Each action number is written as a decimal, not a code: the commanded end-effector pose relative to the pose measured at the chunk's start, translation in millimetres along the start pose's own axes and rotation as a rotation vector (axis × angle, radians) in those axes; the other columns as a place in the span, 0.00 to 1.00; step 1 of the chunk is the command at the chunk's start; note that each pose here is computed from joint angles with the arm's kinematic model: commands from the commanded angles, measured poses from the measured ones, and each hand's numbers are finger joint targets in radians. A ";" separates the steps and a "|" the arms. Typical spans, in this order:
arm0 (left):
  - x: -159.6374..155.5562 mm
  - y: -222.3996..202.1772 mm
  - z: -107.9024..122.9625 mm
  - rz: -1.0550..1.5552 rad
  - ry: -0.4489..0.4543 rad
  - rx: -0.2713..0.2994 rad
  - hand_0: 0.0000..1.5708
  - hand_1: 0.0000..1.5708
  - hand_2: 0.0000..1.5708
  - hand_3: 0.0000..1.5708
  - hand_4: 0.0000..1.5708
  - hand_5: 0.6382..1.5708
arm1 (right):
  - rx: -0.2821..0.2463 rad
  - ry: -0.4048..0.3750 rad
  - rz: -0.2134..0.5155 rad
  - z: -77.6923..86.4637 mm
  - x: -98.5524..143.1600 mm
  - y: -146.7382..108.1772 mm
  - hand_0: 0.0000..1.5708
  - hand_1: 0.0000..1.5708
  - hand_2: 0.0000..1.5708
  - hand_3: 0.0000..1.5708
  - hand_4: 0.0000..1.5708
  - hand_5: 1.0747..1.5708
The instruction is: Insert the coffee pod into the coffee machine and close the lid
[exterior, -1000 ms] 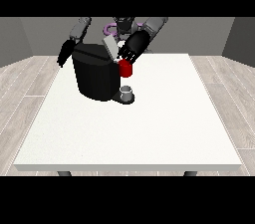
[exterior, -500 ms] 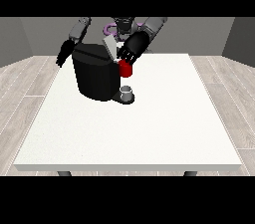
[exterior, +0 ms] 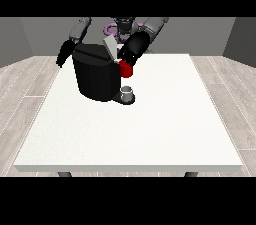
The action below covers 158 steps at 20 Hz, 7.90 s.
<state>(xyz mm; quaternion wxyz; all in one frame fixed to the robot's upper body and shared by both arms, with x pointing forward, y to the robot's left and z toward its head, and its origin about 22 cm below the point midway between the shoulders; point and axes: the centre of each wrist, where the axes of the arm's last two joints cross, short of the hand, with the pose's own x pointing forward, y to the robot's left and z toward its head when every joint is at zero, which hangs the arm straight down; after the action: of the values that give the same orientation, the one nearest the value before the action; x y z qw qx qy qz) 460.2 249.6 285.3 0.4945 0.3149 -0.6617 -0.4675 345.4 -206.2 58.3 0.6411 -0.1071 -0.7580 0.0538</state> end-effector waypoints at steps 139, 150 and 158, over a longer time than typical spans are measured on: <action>-39.7 -245.5 162.3 1.000 0.034 0.092 0.00 0.00 0.00 0.00 0.21 1.00 | 0.279 -0.027 -0.002 -79.8 80.8 36.3 0.00 0.00 0.00 0.00 0.00 1.00; -28.7 -232.7 145.3 0.978 -0.097 0.096 0.00 0.00 0.00 0.00 0.25 1.00 | 0.202 -0.154 0.131 -93.3 147.2 16.1 0.00 0.00 0.00 0.00 0.17 1.00; -16.4 -225.2 133.3 0.978 -0.189 0.060 0.00 0.00 0.00 0.00 0.25 1.00 | 0.158 -0.155 0.192 -89.3 177.5 -0.7 0.00 0.00 0.00 0.00 0.06 1.00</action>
<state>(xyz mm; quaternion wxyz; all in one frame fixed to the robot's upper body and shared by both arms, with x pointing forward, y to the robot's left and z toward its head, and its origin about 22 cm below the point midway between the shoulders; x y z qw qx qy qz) 325.1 229.4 55.4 0.5958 -0.0542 -0.7813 -0.1779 410.6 -223.0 209.1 0.6872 -0.1746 -0.6997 0.0872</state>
